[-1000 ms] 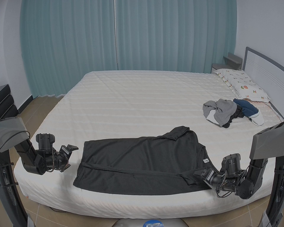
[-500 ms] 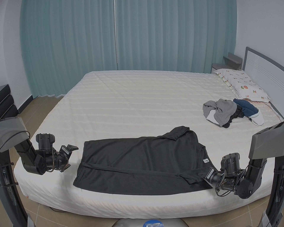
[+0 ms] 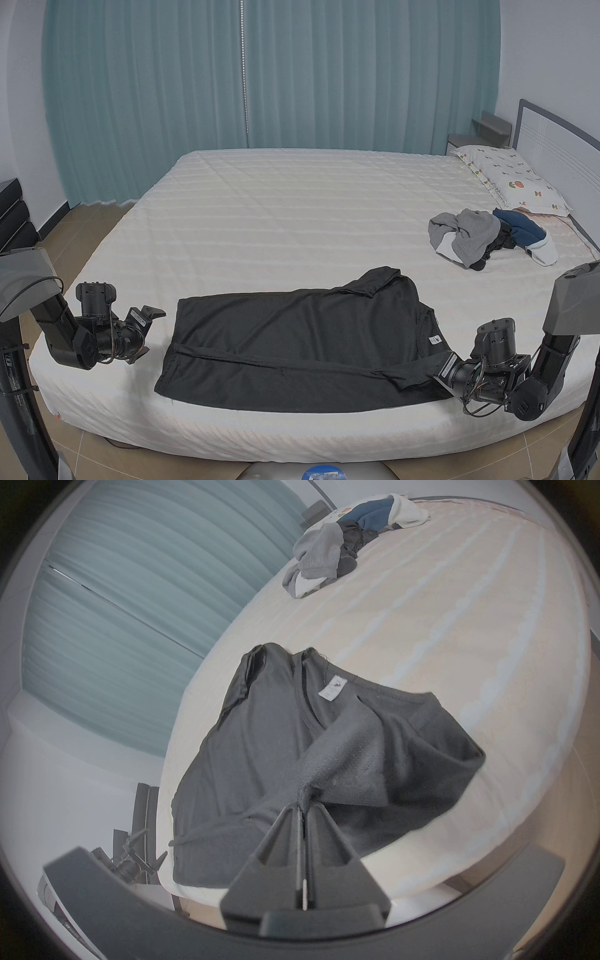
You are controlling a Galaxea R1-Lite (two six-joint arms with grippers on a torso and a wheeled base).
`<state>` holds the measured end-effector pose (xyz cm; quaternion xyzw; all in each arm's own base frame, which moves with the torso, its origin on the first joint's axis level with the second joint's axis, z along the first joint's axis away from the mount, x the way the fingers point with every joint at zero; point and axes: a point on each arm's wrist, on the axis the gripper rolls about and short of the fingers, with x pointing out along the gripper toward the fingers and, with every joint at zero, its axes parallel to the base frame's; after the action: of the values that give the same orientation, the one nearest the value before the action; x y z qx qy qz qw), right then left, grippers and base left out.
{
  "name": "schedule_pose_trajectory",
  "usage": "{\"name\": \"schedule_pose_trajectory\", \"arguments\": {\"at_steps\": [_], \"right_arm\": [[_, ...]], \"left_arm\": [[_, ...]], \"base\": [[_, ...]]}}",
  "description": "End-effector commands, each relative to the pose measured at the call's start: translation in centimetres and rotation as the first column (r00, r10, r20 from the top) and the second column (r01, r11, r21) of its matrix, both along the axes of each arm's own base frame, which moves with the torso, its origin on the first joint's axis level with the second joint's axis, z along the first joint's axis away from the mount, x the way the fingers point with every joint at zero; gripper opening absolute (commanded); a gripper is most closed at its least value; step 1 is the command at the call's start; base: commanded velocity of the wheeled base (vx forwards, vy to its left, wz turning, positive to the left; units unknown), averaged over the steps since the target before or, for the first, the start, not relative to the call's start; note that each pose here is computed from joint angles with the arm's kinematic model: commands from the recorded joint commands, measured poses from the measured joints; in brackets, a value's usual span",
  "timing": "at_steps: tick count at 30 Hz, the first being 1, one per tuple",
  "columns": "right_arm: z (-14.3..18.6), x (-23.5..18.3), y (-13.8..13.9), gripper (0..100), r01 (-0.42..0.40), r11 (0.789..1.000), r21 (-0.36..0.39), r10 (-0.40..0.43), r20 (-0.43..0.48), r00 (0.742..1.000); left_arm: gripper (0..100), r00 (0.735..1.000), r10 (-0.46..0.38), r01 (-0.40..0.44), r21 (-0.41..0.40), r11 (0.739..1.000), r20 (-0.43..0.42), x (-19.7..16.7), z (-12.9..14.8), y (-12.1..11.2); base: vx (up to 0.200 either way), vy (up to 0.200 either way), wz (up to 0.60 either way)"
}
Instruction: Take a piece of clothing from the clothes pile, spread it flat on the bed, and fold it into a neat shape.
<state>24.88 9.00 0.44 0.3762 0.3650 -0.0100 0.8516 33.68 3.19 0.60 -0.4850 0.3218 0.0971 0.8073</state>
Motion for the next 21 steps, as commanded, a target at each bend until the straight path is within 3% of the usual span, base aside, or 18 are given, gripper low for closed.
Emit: {"name": "schedule_pose_trajectory", "arguments": {"at_steps": [1,4,5,12,21], "right_arm": [[0.3,-0.9,0.6,0,-0.04,0.999,-0.018,0.04,-0.016,0.999],[0.1,-1.1,0.6,0,-0.063,0.997,-0.042,0.062,-0.029,0.998],[-0.1,-1.3,0.6,100,-0.067,0.996,-0.052,0.065,-0.037,0.997],[-0.3,-2.1,0.2,100,-0.118,0.987,-0.114,0.111,-0.06,0.992],[2.3,-2.0,-0.1,100,-0.087,0.99,-0.11,0.094,0.06,0.994]], "left_arm": [[100,1.0,0.0,0.0,-0.001,1.0,-0.001,0.0,-0.1,0.0],[100,1.0,0.001,-0.001,0.0,1.0,-0.001,0.0,-0.1,0.0],[100,1.0,0.0,0.0,-0.001,1.0,-0.001,0.0,-0.1,0.0],[100,1.0,0.0,0.0,-0.001,1.0,-0.001,0.0,-0.1,0.0],[100,1.0,0.0,0.0,0.0,1.0,0.002,0.0,0.0,0.0]], "base": [[0.0,0.0,0.0],[0.0,0.0,0.0],[0.0,0.0,0.0],[0.0,0.0,0.0],[0.0,0.0,0.0]]}}
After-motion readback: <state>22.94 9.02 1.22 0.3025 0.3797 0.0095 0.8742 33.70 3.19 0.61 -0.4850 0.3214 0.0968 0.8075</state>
